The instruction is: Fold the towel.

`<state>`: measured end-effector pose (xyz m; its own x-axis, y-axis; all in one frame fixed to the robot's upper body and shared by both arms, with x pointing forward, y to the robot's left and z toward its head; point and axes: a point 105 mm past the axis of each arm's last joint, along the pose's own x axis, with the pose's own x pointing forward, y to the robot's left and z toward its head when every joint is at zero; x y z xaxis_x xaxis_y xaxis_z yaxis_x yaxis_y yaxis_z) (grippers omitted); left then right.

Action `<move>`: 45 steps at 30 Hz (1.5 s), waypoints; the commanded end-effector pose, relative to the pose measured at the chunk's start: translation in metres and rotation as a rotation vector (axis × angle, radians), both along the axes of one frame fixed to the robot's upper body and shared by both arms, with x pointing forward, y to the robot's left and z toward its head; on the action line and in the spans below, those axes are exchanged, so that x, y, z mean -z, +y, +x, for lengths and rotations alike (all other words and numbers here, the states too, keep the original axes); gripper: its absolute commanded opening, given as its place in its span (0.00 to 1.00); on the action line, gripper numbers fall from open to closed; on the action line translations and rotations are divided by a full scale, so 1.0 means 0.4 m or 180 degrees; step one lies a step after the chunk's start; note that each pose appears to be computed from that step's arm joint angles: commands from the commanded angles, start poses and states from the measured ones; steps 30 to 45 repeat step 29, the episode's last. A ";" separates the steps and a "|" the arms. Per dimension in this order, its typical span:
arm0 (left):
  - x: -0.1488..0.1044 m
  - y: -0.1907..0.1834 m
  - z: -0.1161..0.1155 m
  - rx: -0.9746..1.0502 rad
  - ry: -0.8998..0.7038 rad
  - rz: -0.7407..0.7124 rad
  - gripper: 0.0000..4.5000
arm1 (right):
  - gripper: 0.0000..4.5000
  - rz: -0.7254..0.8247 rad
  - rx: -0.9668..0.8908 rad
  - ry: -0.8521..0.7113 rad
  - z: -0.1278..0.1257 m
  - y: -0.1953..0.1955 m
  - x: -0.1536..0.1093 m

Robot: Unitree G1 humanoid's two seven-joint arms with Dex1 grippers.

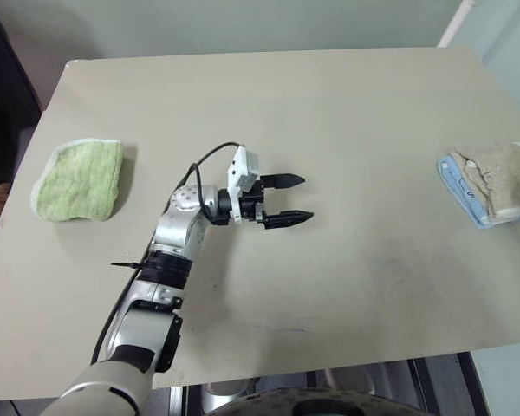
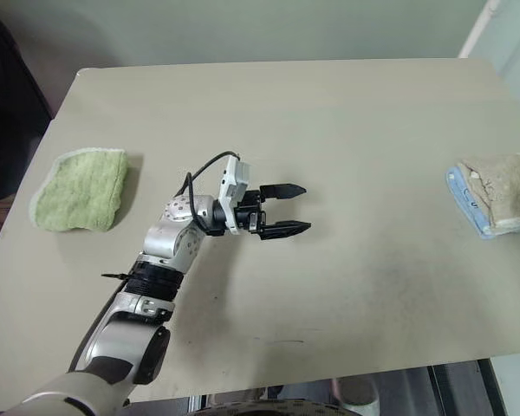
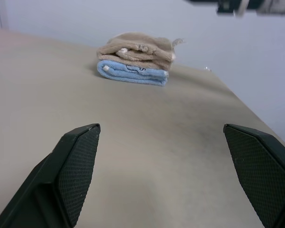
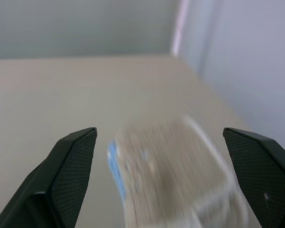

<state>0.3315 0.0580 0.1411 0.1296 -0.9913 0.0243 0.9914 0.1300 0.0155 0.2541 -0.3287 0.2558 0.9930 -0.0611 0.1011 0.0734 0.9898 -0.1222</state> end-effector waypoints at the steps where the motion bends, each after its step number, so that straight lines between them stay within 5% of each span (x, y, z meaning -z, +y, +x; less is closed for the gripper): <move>1: -0.023 0.014 -0.009 0.0090 -0.0057 -0.0083 1.00 | 1.00 -0.0250 -0.0754 -0.0277 0.024 0.136 -0.054; 8: -0.036 0.065 -0.049 0.0154 0.0005 -0.0152 1.00 | 1.00 -0.0088 -0.2336 0.0081 0.034 0.347 0.061; 21: -0.074 0.180 -0.139 -0.0273 -0.0315 -0.0263 1.00 | 1.00 -0.0052 -0.3643 0.0687 0.018 0.494 0.198; 45: -0.065 0.180 -0.172 -0.0507 -0.0255 -0.0304 1.00 | 1.00 -0.0060 -0.3982 0.0848 0.017 0.519 0.234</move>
